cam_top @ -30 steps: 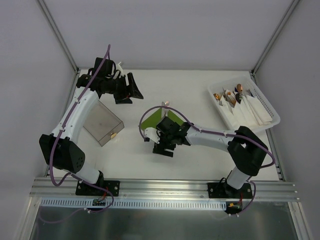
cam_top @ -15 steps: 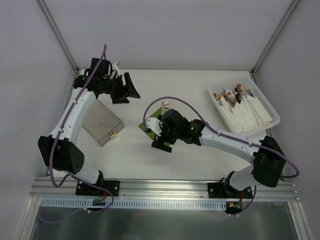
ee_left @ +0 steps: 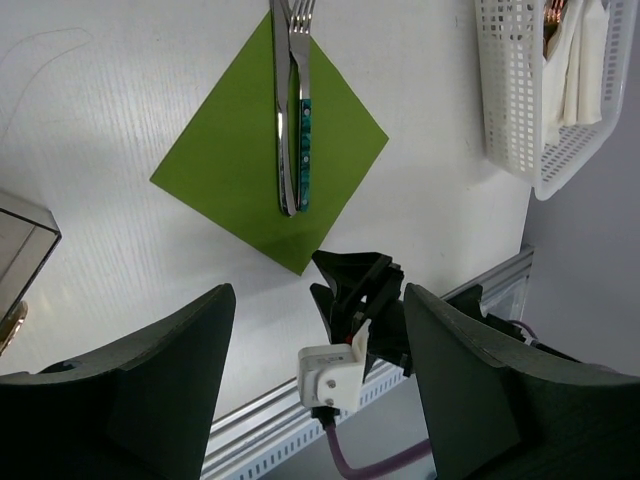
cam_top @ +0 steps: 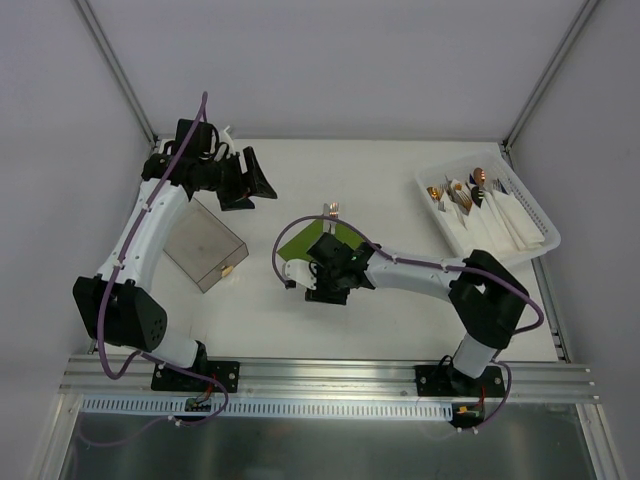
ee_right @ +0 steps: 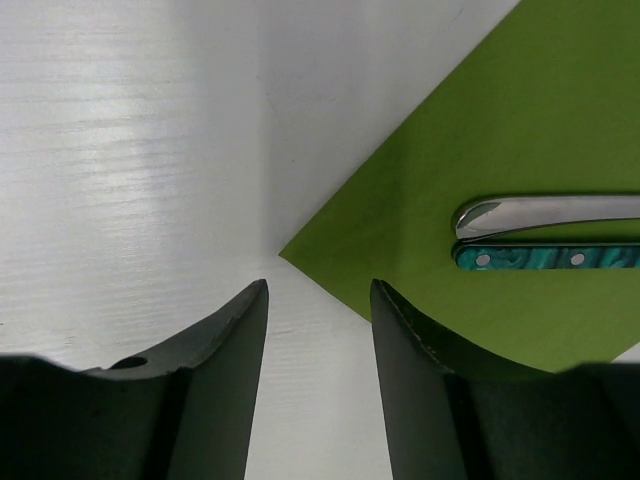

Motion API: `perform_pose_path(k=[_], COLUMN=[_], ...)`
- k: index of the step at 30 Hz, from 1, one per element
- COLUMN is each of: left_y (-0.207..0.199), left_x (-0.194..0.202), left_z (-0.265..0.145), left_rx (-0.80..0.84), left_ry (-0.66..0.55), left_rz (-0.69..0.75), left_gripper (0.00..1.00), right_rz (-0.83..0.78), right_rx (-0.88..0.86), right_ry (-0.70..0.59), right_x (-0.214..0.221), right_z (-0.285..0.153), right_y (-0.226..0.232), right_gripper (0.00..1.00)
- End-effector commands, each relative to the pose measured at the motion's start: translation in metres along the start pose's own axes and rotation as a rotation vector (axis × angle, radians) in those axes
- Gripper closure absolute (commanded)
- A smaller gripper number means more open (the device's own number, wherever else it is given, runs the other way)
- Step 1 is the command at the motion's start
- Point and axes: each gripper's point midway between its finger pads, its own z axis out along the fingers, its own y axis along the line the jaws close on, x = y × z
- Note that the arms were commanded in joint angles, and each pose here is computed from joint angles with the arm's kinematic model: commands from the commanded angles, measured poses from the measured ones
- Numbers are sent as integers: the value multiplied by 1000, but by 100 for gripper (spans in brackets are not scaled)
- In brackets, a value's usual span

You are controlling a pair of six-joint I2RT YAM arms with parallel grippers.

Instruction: Place the utensils on the paper napkin and roll it up

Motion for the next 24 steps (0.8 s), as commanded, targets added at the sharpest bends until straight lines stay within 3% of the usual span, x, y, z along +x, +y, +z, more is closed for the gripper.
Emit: perform_pose_path(k=[1, 16, 24], left_y=[-9, -1, 4], left_x=[-6, -9, -11], left_z=[-13, -10, -13], left_rx=[40, 30, 25], left_ry=[-33, -29, -37], left_rz=[33, 18, 9], left_gripper=[31, 30, 31], right_rz=[-40, -29, -16], right_rx=[13, 4, -30], right_ry=[-25, -23, -19], right_x=[-13, -10, -8], right_z=[4, 24, 32], right_y=[-9, -14, -12], right_gripper=[52, 45, 56])
